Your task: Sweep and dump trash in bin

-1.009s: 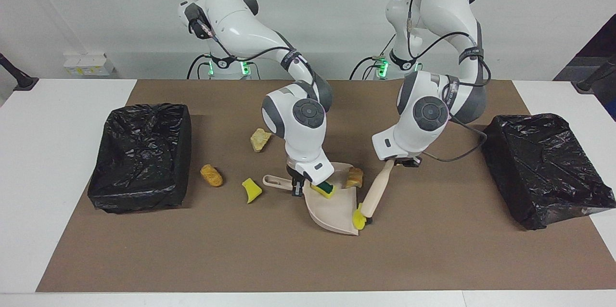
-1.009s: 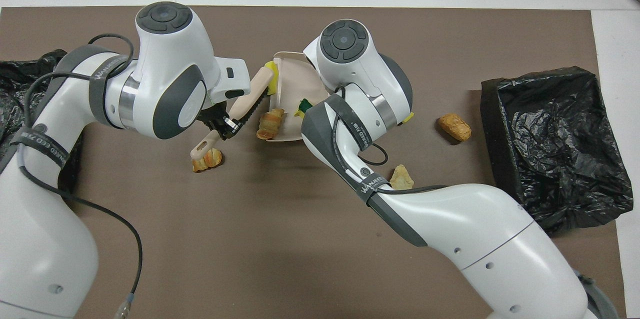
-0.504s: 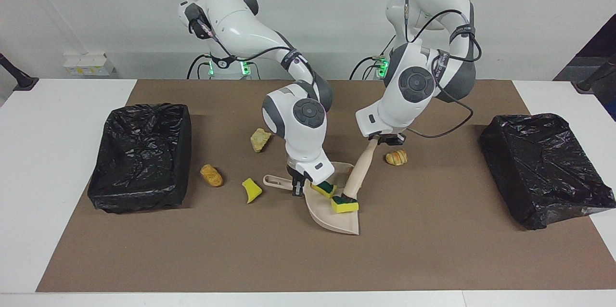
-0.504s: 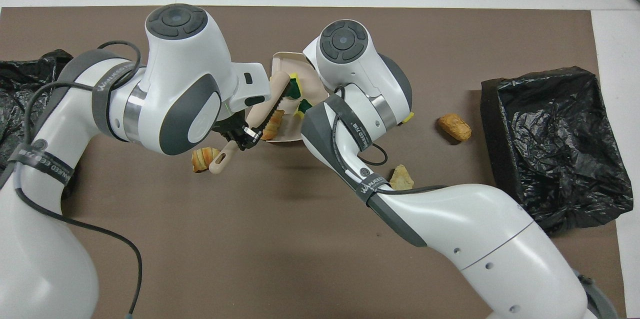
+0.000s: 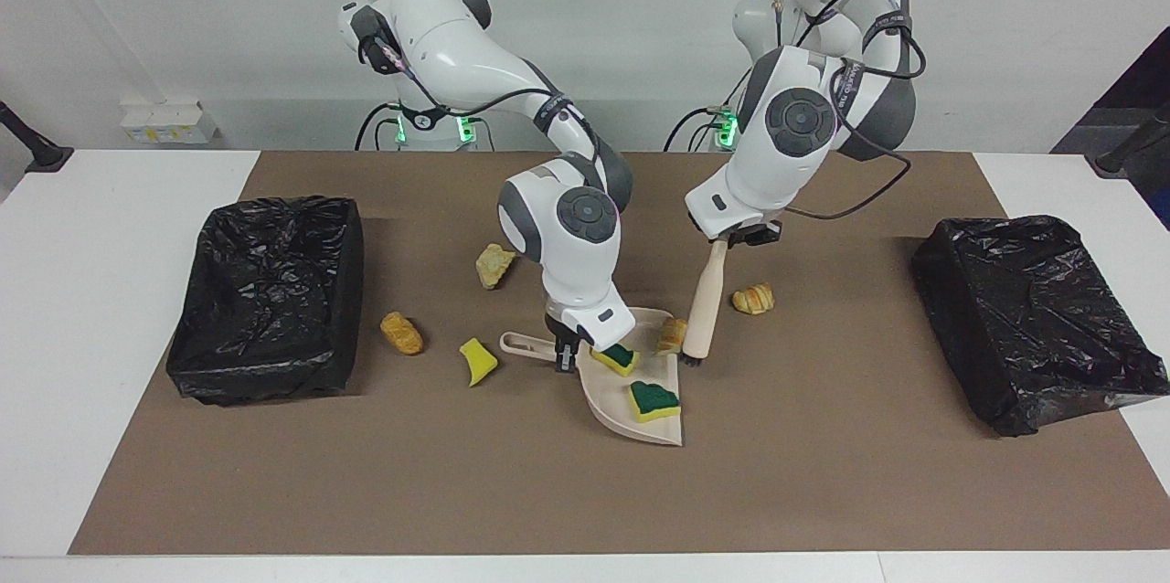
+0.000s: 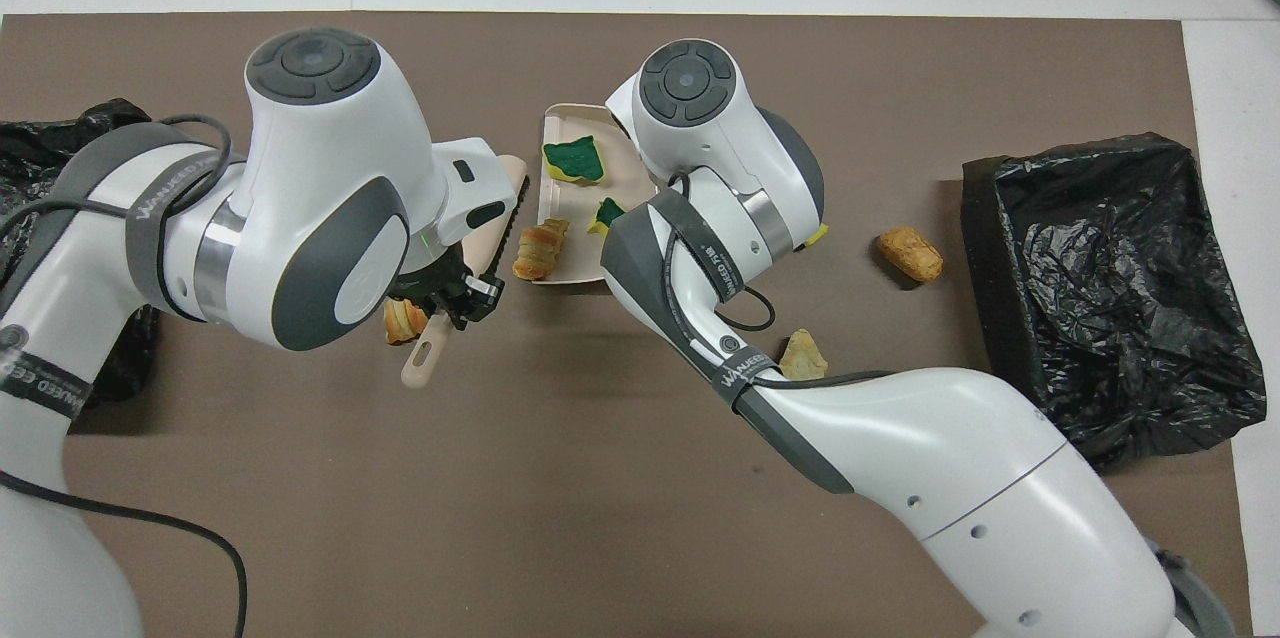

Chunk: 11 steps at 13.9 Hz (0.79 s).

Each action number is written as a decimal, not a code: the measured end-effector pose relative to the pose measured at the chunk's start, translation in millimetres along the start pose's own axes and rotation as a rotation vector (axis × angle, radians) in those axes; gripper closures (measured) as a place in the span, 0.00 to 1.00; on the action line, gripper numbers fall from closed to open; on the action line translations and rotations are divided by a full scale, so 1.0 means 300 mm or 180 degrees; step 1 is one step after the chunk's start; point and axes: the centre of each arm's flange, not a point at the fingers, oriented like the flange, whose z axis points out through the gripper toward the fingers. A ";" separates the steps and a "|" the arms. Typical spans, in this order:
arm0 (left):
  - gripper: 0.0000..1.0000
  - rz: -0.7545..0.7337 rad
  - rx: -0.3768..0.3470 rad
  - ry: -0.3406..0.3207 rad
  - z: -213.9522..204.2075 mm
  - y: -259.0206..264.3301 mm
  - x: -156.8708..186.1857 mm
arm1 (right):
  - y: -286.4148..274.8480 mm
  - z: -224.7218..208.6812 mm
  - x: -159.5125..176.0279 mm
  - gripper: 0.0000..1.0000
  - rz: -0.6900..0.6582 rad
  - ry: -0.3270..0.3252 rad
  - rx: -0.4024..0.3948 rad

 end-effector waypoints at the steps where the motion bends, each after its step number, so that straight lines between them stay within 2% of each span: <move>1: 0.74 -0.0231 0.0014 -0.0067 0.029 -0.017 -0.024 | 0.000 0.000 0.000 0.68 0.0000 0.0000 0.0000; 4: 0.74 -0.1129 0.0090 -0.0220 0.101 -0.081 -0.097 | 0.000 0.000 0.000 0.68 0.0000 0.0000 0.0000; 7: 0.74 -0.2078 0.0198 -0.0256 0.144 -0.101 -0.162 | -0.001 -0.001 0.002 0.68 -0.0003 0.0003 -0.0001; 9: 0.74 -0.2673 0.0218 -0.0191 0.193 -0.105 -0.202 | -0.007 -0.002 0.012 0.68 -0.0038 0.0009 -0.0005; 11: 0.74 -0.2932 0.0166 -0.0046 0.277 -0.110 -0.248 | -0.015 -0.006 0.027 0.68 -0.0130 0.0023 -0.0016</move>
